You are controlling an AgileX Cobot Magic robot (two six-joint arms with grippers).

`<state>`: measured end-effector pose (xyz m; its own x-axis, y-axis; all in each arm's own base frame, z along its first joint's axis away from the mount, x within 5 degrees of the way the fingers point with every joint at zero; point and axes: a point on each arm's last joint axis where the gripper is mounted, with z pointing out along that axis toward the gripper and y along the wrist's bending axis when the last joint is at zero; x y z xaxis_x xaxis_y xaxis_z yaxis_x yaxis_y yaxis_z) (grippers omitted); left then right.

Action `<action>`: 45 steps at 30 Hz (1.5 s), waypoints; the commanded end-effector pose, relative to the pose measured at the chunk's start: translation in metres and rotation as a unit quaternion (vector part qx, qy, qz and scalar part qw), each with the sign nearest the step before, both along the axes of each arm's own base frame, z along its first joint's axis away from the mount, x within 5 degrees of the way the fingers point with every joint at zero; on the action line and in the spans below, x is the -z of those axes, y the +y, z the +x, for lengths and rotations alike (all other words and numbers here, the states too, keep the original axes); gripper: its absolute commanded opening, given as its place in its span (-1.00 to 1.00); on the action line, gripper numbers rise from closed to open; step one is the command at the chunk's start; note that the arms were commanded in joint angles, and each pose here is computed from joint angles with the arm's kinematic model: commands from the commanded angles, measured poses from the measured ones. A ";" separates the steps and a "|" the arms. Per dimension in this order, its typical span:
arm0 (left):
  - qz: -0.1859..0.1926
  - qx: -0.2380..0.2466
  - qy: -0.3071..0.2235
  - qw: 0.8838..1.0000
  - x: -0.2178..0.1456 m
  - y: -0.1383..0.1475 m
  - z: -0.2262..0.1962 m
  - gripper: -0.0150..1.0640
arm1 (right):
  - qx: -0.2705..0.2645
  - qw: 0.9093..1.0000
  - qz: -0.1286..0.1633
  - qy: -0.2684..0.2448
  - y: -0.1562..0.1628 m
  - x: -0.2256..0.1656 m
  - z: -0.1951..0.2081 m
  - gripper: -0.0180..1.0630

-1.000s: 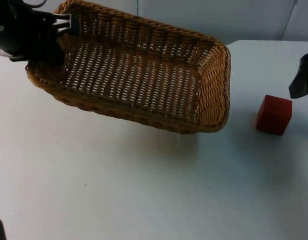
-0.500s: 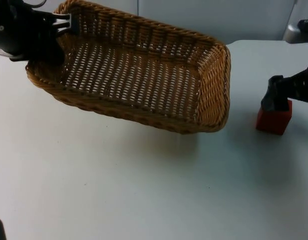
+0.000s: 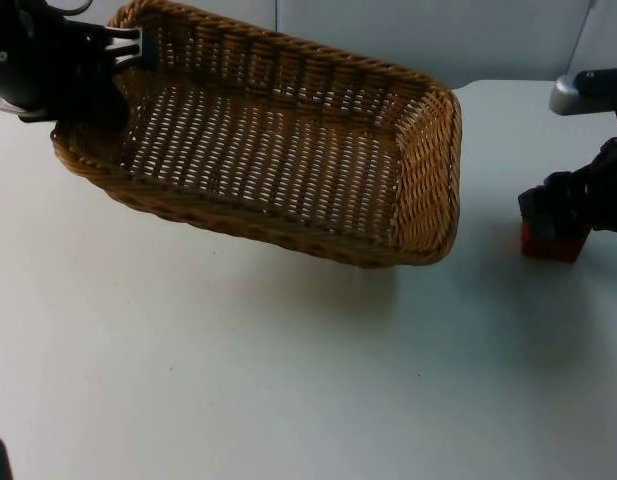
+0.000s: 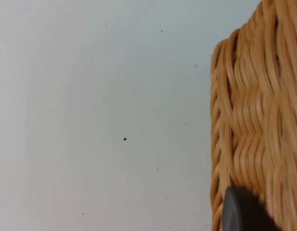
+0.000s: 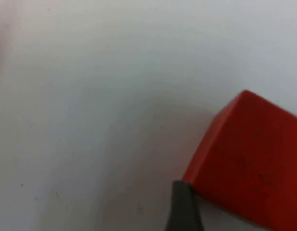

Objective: Pick up the basket with the left hand and place the cube into the basket with the right hand.

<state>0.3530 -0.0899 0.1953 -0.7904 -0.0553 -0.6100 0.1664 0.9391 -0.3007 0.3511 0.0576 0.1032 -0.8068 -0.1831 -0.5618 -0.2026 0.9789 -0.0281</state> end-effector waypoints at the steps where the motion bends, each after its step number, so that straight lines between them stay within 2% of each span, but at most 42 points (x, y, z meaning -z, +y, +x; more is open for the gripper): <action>1: -0.012 -0.016 -0.010 1.000 -0.007 0.001 0.000 -0.98 | -0.002 1.000 0.003 -0.028 0.001 -0.003 0.006 -0.45; 2: -0.012 -0.016 -0.010 1.000 -0.007 0.001 0.000 -0.98 | -0.001 0.999 0.004 -0.034 0.000 -0.005 0.007 -0.84; 3: -0.012 -0.016 -0.010 1.000 -0.007 0.001 0.000 -0.98 | 0.001 0.999 0.005 -0.038 0.000 -0.008 0.010 -0.97; 7: -0.012 -0.016 -0.010 1.000 -0.007 0.001 0.000 -0.98 | 0.004 0.999 0.005 -0.037 -0.001 -0.022 0.021 -0.97; 10: -0.012 -0.016 -0.010 1.000 -0.007 0.001 0.000 -0.98 | 0.004 0.999 0.005 -0.041 0.001 -0.057 0.032 -0.97; 11: -0.012 -0.016 -0.010 1.000 -0.007 0.001 0.000 -0.98 | 0.004 0.999 0.005 -0.041 0.001 -0.057 0.032 -0.97; 15: -0.012 -0.016 -0.010 1.000 -0.007 0.001 0.000 -0.98 | -0.014 0.998 0.001 -0.068 0.007 -0.113 0.040 -0.97; 16: -0.012 -0.016 -0.010 1.000 -0.007 0.001 0.000 -0.98 | -0.014 0.998 0.001 -0.068 0.007 -0.113 0.040 -0.97; 20: -0.012 -0.016 -0.010 1.000 -0.007 0.001 0.000 -0.98 | -0.083 0.992 -0.017 -0.094 0.037 -0.179 0.029 -0.97; 21: -0.012 -0.016 -0.010 1.000 -0.007 0.001 0.000 -0.98 | -0.083 0.992 -0.017 -0.094 0.037 -0.179 0.029 -0.97; 25: -0.012 -0.016 -0.010 1.000 -0.007 0.001 0.000 -0.98 | -0.134 0.982 -0.002 -0.132 0.074 -0.225 0.011 -0.97; 26: -0.012 -0.016 -0.010 1.000 -0.007 0.001 0.000 -0.98 | -0.134 0.982 -0.002 -0.132 0.074 -0.225 0.011 -0.97; 30: -0.012 -0.015 -0.011 1.000 -0.007 0.001 0.000 -0.98 | -0.188 0.972 0.010 -0.138 0.114 -0.232 -0.010 -0.97; 31: -0.012 -0.015 -0.011 1.000 -0.007 0.001 0.000 -0.98 | -0.188 0.972 0.010 -0.138 0.114 -0.232 -0.010 -0.97; 38: -0.023 0.004 0.015 1.000 -0.005 -0.002 -0.004 -0.98 | -0.252 0.963 0.004 -0.093 0.164 -0.202 -0.024 -0.97; 41: -0.031 0.015 0.031 0.999 -0.004 -0.005 -0.007 -0.98 | -0.246 0.967 0.007 -0.065 0.172 -0.186 -0.022 -0.97; 43: -0.041 0.022 0.044 0.998 -0.004 -0.007 -0.010 -0.98 | -0.229 0.973 0.014 -0.026 0.175 -0.169 -0.020 -0.97; 45: -0.051 0.024 0.053 0.997 -0.004 -0.008 -0.011 -0.98 | -0.224 0.974 0.016 0.015 0.178 -0.153 -0.019 -0.97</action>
